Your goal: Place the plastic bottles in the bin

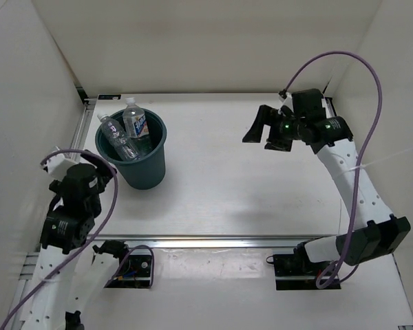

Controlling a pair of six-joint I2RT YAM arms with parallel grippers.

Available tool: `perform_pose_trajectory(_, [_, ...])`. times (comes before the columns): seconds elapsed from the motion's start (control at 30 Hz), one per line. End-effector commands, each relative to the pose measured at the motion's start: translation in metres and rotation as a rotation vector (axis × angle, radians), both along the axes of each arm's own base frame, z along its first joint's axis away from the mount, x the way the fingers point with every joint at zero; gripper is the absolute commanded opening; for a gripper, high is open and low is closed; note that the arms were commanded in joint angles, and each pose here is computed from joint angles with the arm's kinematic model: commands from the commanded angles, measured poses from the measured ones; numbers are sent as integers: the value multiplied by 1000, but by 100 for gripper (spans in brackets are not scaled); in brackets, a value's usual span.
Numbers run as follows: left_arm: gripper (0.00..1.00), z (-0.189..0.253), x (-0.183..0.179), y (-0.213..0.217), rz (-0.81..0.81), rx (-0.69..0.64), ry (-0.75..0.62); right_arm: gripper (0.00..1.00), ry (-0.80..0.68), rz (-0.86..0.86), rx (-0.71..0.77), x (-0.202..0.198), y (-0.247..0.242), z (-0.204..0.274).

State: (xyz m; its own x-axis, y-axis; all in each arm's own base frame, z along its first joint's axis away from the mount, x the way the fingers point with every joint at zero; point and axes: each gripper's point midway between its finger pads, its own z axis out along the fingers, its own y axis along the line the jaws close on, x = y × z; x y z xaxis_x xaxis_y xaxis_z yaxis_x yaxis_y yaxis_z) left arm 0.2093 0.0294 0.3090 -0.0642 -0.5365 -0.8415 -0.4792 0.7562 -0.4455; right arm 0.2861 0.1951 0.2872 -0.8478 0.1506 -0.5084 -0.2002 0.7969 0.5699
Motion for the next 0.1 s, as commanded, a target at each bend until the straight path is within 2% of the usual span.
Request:
perform_pose_trajectory(0.0, [100,-44,-29,29,156,72,187,100,-47,-33,-4,2,-13,12])
perform_pose_trajectory(0.07, [100,-42,-31,39,216,97,175,100,-58,-67,-8,6,-23,15])
